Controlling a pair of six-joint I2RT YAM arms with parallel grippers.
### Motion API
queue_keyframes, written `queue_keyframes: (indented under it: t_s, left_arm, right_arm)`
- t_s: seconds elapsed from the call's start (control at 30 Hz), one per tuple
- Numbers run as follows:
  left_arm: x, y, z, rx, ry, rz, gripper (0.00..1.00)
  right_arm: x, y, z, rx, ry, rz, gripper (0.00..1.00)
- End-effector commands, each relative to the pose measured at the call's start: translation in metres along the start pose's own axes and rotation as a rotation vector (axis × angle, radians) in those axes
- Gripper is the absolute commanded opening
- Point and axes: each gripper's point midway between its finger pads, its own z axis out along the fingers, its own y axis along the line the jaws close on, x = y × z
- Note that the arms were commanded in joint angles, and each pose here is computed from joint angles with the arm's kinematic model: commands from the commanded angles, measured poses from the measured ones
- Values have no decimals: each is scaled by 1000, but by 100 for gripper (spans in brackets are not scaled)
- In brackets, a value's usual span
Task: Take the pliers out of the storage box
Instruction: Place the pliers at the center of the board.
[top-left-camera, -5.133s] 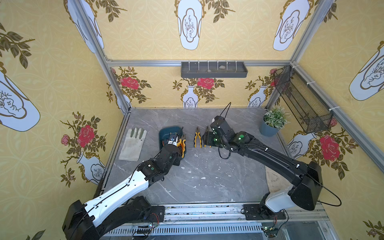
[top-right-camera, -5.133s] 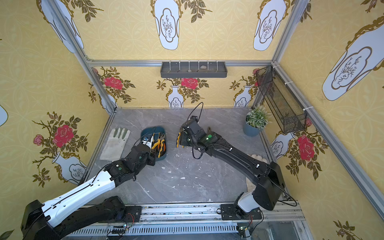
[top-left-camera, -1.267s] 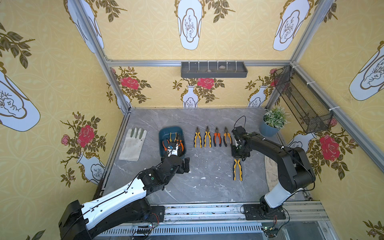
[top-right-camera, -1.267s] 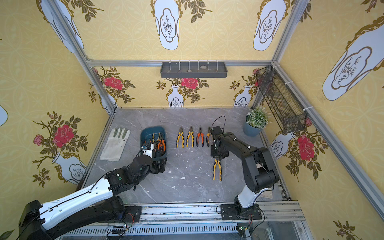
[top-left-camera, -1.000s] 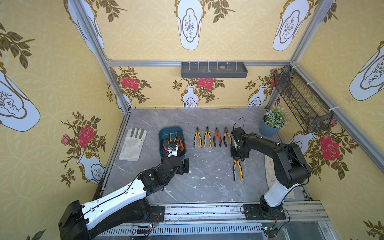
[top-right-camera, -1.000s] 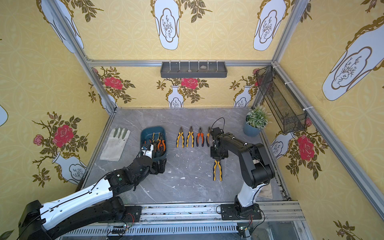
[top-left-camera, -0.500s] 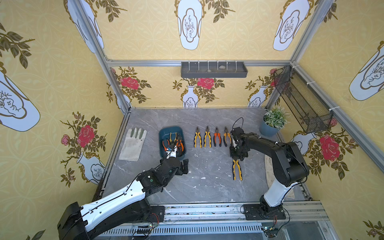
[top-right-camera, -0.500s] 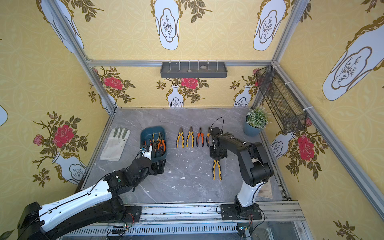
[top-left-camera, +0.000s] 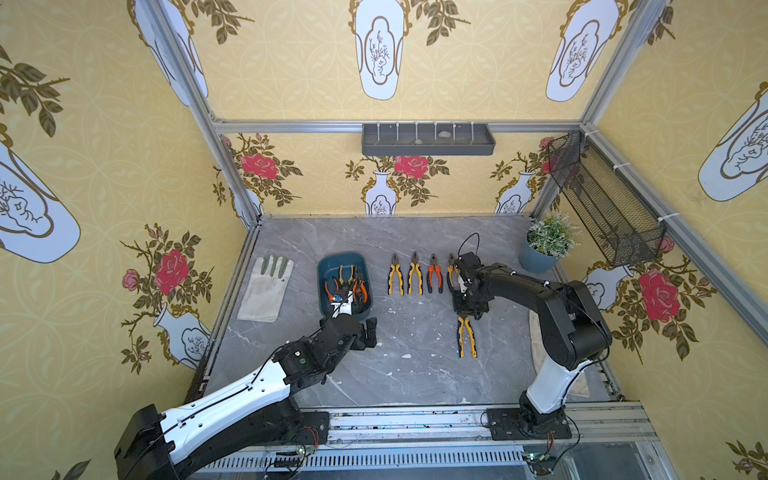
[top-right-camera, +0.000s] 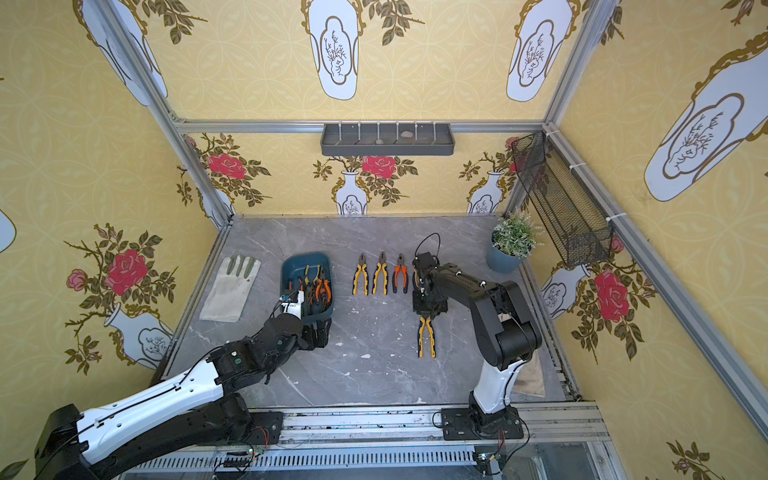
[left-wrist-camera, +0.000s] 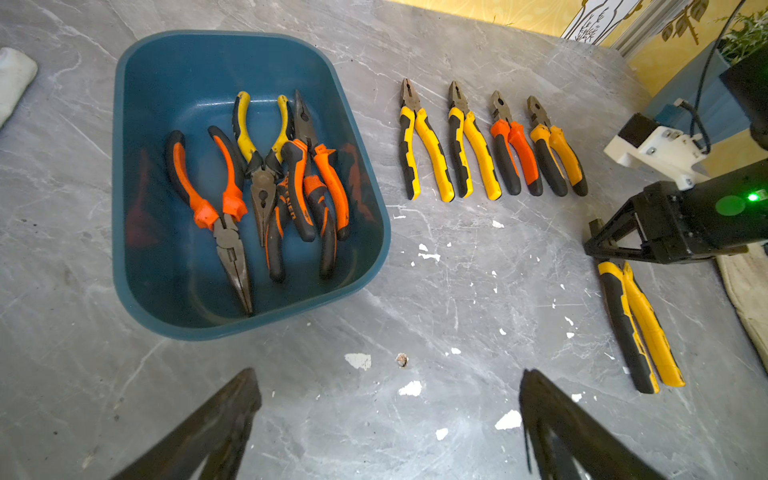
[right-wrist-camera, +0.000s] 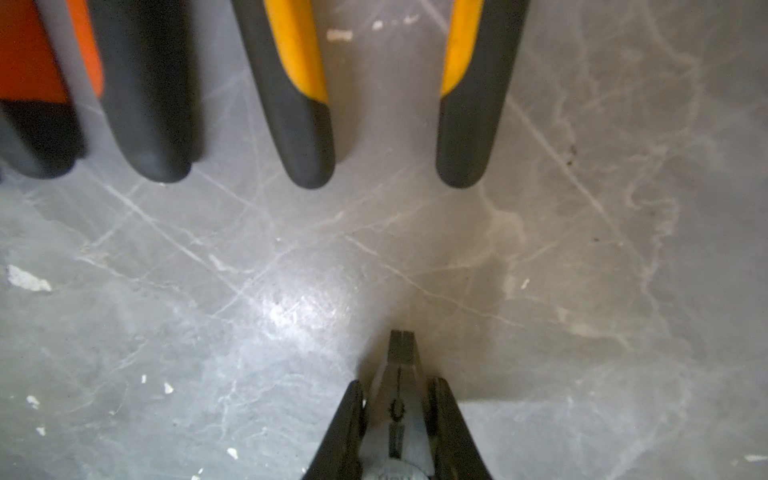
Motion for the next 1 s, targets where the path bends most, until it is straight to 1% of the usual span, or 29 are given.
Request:
queue_keyframes:
  t_s: [0.0,0.13,0.43,0.8,0.97]
  left_arm:
    - [2,2,1,-8,3,6,99]
    - [2,1,1,-5,5,3,99]
    - [3,1,1,-5,11,6,99]
    - [3,5,-2,-13,6,7,99]
    - [4,5,-2,-12,10,11,99]
  right_arm:
    - [-1,-2,8,17,-1,7,12]
    - [0,-4,10,27,5,2,19]
    - [-1,-5,8,32,3,-6,23]
    - [-1,-5,9,34,6,-4,30]
    - [0,-5,10,32,11,-3,31]
